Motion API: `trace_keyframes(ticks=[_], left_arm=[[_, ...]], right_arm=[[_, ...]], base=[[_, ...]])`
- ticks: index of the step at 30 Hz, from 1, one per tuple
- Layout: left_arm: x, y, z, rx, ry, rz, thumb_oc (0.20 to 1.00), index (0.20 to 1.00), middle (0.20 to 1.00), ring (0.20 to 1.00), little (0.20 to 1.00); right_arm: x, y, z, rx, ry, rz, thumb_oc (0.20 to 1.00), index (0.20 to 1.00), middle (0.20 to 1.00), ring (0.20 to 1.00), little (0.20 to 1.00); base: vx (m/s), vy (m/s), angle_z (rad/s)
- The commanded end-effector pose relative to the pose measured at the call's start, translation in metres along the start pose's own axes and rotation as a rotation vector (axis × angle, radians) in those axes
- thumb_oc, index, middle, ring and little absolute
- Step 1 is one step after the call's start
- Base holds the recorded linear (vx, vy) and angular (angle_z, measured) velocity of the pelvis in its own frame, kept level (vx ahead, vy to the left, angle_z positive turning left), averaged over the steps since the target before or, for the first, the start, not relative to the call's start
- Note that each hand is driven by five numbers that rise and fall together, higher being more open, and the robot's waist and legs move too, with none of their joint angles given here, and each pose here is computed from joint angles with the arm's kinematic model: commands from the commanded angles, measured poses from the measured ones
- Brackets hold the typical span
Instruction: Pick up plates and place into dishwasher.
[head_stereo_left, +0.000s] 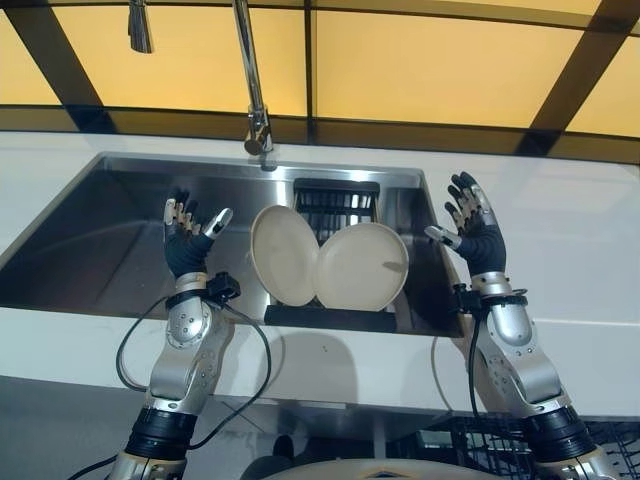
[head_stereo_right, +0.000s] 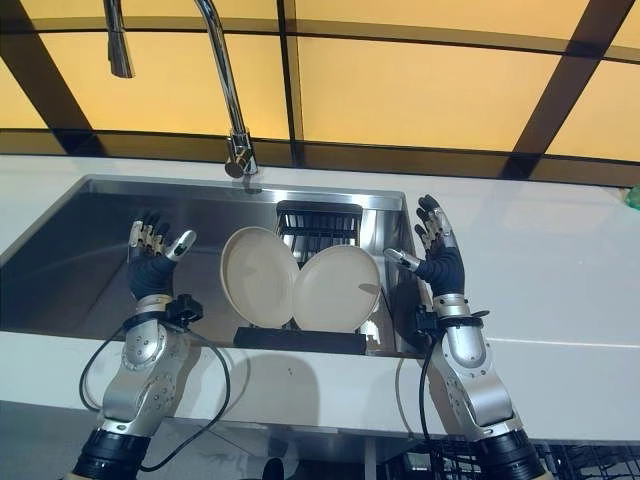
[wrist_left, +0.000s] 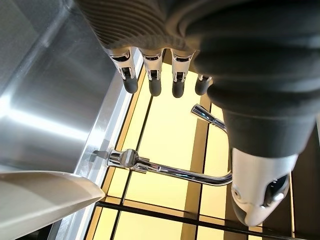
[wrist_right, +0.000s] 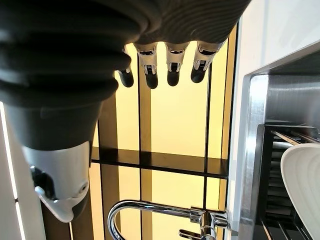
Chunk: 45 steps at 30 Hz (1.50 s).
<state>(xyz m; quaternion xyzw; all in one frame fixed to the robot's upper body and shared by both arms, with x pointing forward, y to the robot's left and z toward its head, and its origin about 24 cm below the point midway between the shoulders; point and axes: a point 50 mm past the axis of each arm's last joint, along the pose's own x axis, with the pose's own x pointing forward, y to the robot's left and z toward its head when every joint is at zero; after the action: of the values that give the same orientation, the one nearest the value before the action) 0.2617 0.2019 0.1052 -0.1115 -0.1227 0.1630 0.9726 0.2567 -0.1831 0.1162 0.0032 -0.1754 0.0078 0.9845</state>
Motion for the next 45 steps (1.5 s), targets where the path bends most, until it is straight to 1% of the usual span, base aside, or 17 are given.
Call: trace_keyframes(ticks=[1, 7, 15, 18, 24, 27, 29, 30, 32, 36, 38, 45], left_arm=[[0.007, -0.005, 0.027, 0.042, -0.149, -0.092, 1.0, 1.0, 1.0, 1.0, 1.0], [0.007, -0.008, 0.032, 0.025, -0.184, -0.121, 1.0, 1.0, 1.0, 1.0, 1.0], [0.009, -0.009, 0.034, 0.073, -0.213, -0.118, 1.0, 1.0, 1.0, 1.0, 1.0], [0.011, -0.009, 0.036, 0.125, -0.245, -0.123, 1.0, 1.0, 1.0, 1.0, 1.0], [0.024, -0.003, 0.047, 0.408, -0.329, -0.165, 1.0, 1.0, 1.0, 1.0, 1.0], [0.032, 0.002, 0.048, 0.563, -0.315, -0.221, 1.0, 1.0, 1.0, 1.0, 1.0], [0.039, 0.012, 0.05, 0.733, -0.313, -0.262, 1.0, 1.0, 1.0, 1.0, 1.0], [0.041, 0.013, 0.051, 0.771, -0.317, -0.27, 1.0, 1.0, 1.0, 1.0, 1.0], [0.049, 0.025, 0.055, 0.916, -0.318, -0.281, 1.0, 1.0, 1.0, 1.0, 1.0], [0.059, 0.036, 0.064, 1.09, -0.36, -0.29, 1.0, 1.0, 1.0, 1.0, 1.0], [0.061, 0.04, 0.067, 1.227, -0.39, -0.31, 1.0, 1.0, 1.0, 1.0, 1.0], [0.062, 0.05, 0.066, 1.555, -0.45, -0.402, 1.0, 1.0, 1.0, 1.0, 1.0]], right_arm=[[0.014, -0.006, 0.021, -0.036, -0.123, -0.011, 1.0, 1.0, 1.0, 1.0, 1.0], [0.015, -0.006, 0.02, -0.029, -0.123, -0.019, 1.0, 1.0, 1.0, 1.0, 1.0], [0.015, -0.006, 0.019, -0.027, -0.123, -0.022, 1.0, 1.0, 1.0, 1.0, 1.0], [0.016, -0.007, 0.019, -0.027, -0.121, -0.022, 1.0, 1.0, 1.0, 1.0, 1.0], [0.018, -0.01, 0.02, -0.034, -0.116, -0.017, 1.0, 1.0, 1.0, 1.0, 1.0], [0.019, -0.011, 0.02, -0.041, -0.11, -0.012, 1.0, 1.0, 1.0, 1.0, 1.0], [0.02, -0.014, 0.022, -0.048, -0.105, -0.001, 1.0, 1.0, 1.0, 1.0, 1.0], [0.02, -0.015, 0.022, -0.049, -0.105, 0.001, 1.0, 1.0, 1.0, 1.0, 1.0], [0.022, -0.019, 0.024, -0.057, -0.1, 0.009, 1.0, 1.0, 1.0, 1.0, 1.0], [0.024, -0.021, 0.024, -0.067, -0.091, 0.015, 1.0, 1.0, 1.0, 1.0, 1.0], [0.024, -0.022, 0.025, -0.072, -0.09, 0.019, 1.0, 1.0, 1.0, 1.0, 1.0], [0.021, -0.03, 0.027, -0.085, -0.08, 0.029, 1.0, 1.0, 1.0, 1.0, 1.0]], base=[[0.0, 0.0, 0.0], [0.0, 0.0, 0.0], [0.0, 0.0, 0.0], [0.0, 0.0, 0.0], [0.0, 0.0, 0.0], [0.01, 0.014, 0.0], [0.02, 0.054, -0.01], [0.03, 0.058, -0.01], [0.03, 0.055, -0.01], [0.03, 0.056, -0.01], [0.03, 0.046, 0.0], [0.03, 0.05, 0.02]])
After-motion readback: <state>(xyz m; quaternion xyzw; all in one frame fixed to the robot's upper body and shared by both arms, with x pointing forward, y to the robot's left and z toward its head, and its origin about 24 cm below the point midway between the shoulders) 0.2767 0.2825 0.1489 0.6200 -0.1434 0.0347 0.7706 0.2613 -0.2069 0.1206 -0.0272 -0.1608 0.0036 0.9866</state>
